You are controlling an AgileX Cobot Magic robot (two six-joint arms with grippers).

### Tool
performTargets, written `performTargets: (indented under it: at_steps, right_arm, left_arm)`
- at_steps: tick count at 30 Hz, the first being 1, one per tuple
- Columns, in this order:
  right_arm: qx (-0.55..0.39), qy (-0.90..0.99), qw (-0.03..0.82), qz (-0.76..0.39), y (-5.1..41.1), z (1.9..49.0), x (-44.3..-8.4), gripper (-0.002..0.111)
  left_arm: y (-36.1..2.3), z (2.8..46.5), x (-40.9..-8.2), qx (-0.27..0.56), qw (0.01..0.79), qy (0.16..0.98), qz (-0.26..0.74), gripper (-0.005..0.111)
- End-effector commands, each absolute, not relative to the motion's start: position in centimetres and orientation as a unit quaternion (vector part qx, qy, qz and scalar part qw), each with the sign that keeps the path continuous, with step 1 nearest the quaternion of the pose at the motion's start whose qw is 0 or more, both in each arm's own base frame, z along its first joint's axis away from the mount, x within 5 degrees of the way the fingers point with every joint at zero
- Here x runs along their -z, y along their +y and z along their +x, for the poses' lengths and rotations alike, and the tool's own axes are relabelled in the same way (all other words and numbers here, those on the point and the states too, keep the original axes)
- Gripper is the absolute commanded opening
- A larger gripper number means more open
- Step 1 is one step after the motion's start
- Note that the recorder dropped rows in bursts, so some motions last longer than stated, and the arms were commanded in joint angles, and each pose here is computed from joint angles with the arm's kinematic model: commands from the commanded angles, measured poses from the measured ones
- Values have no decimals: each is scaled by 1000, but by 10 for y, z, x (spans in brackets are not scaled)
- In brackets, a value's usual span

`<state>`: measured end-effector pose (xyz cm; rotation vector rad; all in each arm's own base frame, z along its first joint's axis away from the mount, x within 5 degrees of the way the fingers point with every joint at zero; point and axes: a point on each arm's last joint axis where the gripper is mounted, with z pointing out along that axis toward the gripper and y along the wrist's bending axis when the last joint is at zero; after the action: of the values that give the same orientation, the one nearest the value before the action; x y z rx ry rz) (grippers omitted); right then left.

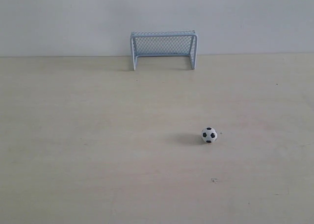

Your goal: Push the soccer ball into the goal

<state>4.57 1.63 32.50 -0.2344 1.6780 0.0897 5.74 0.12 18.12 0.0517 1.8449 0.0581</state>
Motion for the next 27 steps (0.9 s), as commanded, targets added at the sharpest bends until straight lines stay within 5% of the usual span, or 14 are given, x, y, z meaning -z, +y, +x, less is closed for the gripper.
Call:
performTargets:
  at_steps: [1, 27]
  right_arm:
    - [-43, 768, 629, -108, 18, 62, -336, 0]
    - [-102, 877, 429, -188, 34, 170, -333, 0]
  left_arm:
    - [1, 58, -183, -16, 608, 793, 19, 6]
    - [1, 58, -183, -16, 608, 793, 19, 6]
